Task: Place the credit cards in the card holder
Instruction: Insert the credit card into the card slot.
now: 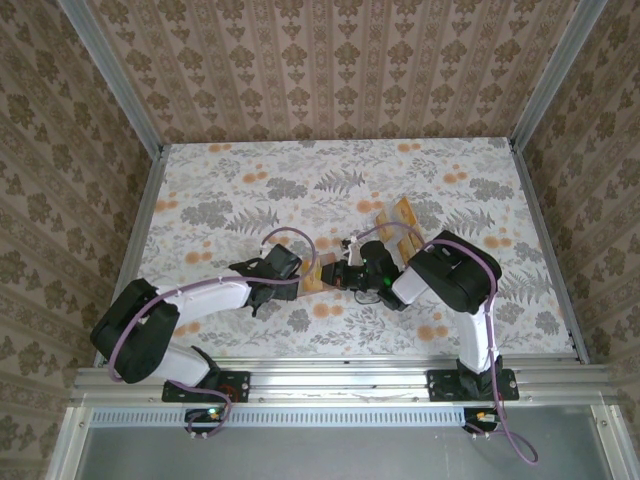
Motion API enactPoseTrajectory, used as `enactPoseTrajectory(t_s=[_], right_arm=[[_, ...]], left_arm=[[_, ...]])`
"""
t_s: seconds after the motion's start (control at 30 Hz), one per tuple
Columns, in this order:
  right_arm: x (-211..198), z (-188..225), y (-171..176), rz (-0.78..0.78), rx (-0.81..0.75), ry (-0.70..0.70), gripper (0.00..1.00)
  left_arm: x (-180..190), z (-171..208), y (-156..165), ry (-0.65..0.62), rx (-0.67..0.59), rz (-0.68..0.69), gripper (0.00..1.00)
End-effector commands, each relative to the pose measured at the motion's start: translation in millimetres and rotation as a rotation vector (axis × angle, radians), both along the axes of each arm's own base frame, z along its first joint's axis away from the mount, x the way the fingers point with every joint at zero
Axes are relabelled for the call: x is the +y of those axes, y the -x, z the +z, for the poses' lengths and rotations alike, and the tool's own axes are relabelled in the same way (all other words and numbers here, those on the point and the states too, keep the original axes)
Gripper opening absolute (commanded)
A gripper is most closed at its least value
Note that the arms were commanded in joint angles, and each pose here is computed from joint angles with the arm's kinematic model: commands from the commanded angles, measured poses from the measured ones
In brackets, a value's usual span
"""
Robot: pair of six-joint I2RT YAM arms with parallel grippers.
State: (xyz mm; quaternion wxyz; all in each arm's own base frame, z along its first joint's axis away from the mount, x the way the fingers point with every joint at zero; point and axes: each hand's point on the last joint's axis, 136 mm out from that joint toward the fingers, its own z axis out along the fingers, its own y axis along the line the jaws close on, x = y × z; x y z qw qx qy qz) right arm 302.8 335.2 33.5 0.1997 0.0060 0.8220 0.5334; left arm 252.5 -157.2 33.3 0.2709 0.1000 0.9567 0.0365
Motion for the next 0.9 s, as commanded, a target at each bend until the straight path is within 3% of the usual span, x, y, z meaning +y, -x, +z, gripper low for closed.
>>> enactPoseTrajectory(t_s=[0.0,0.7,0.87], right_arm=[[0.6,-18.0,7.2,0.016,0.059,0.037,0.00],[0.4,-34.4,13.4,0.097,0.112,0.118,0.00],[-0.2,-35.5,12.0,0.098,0.123,0.143,0.18]], left_arm=[[9.7,-4.2,9.5,-0.031,0.024,0.007,1.00],[9.1,-3.1,8.9,-0.031,0.022,0.003,1.00],[9.0,-3.3,9.1,-0.030,0.023,0.003,1.00]])
